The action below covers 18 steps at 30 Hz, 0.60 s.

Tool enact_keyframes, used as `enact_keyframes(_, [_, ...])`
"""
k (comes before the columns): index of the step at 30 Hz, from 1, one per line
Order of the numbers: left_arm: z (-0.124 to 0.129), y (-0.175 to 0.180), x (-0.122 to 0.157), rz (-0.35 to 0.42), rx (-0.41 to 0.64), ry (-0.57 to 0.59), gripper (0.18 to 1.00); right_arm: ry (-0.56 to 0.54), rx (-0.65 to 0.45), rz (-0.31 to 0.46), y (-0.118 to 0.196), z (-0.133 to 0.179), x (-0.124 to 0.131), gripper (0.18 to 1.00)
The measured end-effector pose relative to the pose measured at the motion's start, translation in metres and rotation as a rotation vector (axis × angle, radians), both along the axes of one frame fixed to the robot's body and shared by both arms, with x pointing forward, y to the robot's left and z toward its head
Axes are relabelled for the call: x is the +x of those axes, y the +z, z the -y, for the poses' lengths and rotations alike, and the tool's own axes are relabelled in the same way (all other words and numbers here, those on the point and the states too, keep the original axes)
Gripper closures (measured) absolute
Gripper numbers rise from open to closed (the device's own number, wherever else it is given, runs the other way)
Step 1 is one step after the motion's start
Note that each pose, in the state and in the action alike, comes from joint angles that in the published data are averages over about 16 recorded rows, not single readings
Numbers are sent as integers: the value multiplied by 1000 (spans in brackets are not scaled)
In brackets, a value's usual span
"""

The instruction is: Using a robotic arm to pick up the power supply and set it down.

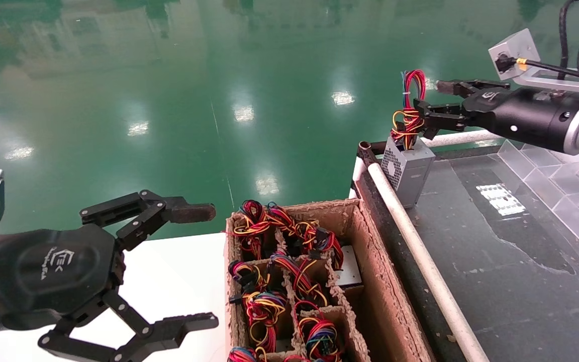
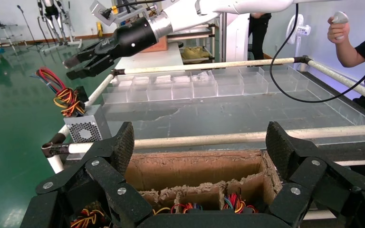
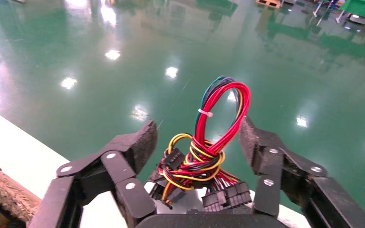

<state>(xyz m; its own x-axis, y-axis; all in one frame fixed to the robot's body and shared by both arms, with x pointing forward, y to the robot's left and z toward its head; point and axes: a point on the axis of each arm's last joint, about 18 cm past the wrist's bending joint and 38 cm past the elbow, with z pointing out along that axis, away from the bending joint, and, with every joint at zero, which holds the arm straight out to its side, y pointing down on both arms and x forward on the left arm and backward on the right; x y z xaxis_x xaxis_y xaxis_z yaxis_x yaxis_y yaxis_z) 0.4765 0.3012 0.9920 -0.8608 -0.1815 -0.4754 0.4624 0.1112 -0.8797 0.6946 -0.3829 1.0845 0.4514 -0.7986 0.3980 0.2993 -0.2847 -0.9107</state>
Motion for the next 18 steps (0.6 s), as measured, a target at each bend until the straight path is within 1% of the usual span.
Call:
enact_keyframes(5, [0,0,0,0,0,0,183,6,30,24,8,7,-6,532])
enact_keyframes(10, [0,0,0,0,0,0,183,25,71,68,20,15,-16,411])
enact_keyframes(16, [0,0,0,0,0,0,183,49,118,132,36,25,-30,305])
enact_keyframes(18, [0,0,0,0,0,0,183,57,127,151,40,27,-35,283])
